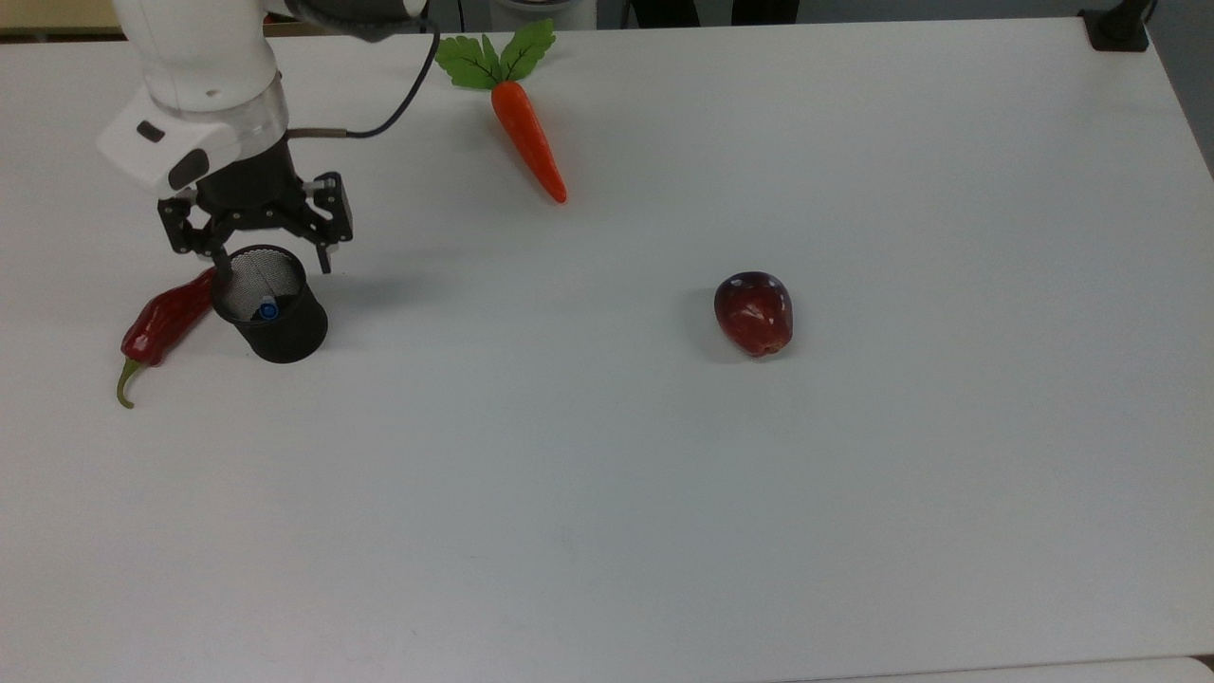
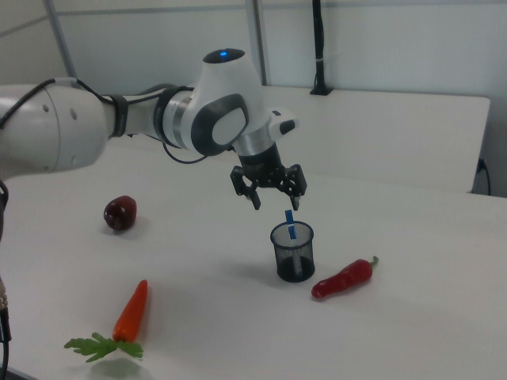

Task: Take marker pen
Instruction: 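Move the open gripper down over the black mesh pen cup, then close the gripper on the blue-capped marker pen in the cup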

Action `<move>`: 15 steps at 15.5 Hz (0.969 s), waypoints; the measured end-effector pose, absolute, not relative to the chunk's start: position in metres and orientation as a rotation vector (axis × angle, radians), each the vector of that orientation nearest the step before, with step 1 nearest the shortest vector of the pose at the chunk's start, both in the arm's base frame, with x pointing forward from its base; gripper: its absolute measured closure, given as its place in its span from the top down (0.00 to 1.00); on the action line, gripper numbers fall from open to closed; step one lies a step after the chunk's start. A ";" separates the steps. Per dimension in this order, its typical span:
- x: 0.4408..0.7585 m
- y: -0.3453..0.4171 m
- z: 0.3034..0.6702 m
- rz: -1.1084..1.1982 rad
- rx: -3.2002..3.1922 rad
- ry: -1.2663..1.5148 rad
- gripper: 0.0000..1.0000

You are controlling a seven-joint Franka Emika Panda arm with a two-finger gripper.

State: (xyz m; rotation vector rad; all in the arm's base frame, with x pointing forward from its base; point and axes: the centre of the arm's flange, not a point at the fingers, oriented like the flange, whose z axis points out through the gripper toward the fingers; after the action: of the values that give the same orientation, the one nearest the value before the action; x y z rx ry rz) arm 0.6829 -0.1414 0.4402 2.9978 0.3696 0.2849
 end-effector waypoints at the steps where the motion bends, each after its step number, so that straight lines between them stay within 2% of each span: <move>1: 0.686 -0.145 0.435 0.311 2.990 0.365 0.84; 2: 0.689 -0.148 0.432 0.335 2.983 0.359 0.80; 3: 0.691 -0.151 0.429 0.357 2.976 0.354 0.80; 4: 0.693 -0.152 0.428 0.372 2.971 0.352 0.74; 6: 0.695 -0.152 0.424 0.377 2.970 0.352 0.56; 8: 0.696 -0.153 0.420 0.371 2.972 0.353 0.52; 9: 0.696 -0.153 0.419 0.370 2.973 0.353 0.42; 12: 0.696 -0.153 0.419 0.370 2.972 0.355 0.33; 13: 0.696 -0.153 0.420 0.370 2.972 0.356 0.33; 15: 0.696 -0.153 0.420 0.372 2.971 0.356 0.21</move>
State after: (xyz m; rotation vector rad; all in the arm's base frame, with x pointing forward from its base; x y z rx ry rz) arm 0.6962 -0.1526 0.4205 2.9708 0.3565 0.3724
